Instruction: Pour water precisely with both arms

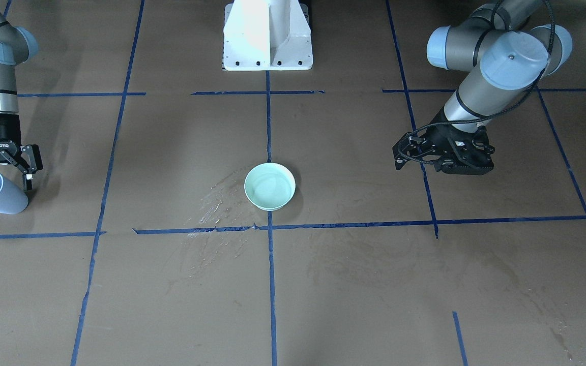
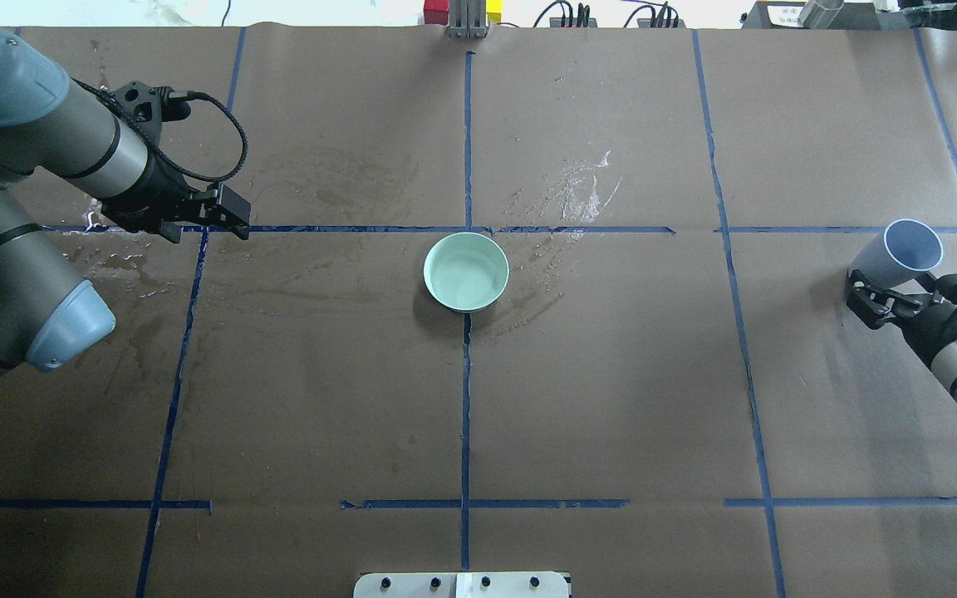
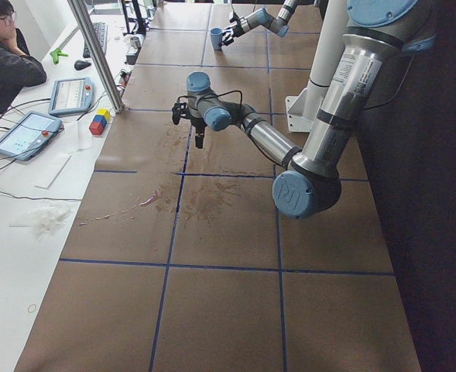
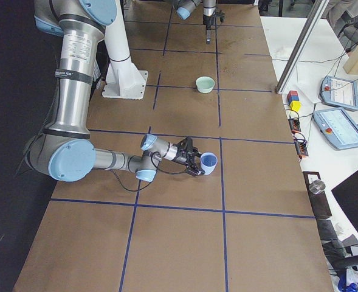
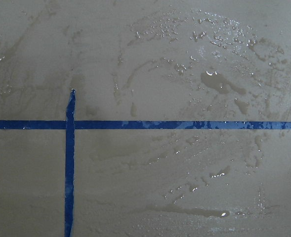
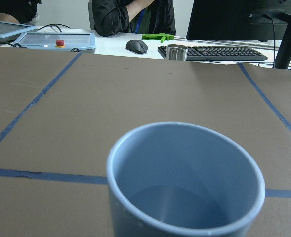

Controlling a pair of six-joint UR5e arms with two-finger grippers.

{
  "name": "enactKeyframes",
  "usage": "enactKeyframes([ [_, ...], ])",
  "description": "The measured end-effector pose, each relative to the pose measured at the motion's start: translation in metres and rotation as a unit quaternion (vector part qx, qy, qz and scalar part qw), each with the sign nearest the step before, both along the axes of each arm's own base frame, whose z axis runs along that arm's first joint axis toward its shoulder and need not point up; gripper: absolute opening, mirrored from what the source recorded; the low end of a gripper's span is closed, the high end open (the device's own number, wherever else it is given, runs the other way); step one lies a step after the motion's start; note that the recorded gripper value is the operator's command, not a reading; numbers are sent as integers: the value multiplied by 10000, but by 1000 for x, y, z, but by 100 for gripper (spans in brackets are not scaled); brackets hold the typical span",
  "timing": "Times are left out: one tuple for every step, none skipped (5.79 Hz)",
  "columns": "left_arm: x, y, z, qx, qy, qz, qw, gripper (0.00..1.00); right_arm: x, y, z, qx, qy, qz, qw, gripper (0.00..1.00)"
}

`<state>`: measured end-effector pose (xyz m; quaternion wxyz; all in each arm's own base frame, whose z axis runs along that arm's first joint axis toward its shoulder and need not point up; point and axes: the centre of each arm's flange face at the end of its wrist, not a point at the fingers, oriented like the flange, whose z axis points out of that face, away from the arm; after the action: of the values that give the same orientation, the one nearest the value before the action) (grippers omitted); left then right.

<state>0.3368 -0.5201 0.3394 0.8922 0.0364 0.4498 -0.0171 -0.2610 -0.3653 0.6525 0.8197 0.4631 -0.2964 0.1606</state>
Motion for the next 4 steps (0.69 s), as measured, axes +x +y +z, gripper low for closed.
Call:
enactKeyframes([
  [0, 0, 0, 1, -3, -2, 10000, 100, 0, -1, -1, 26, 15, 38, 10000, 100],
  [0, 0, 0, 1, -4, -3, 10000, 100, 1, -1, -1, 54, 38, 92, 9999, 100],
  [0, 0, 0, 1, -4, -4, 10000, 100, 2, -2, 0, 69, 54, 126, 9999, 100],
  [0, 0, 0, 3, -4, -2, 10000, 100, 2, -2, 0, 85, 69, 162, 9998, 100],
])
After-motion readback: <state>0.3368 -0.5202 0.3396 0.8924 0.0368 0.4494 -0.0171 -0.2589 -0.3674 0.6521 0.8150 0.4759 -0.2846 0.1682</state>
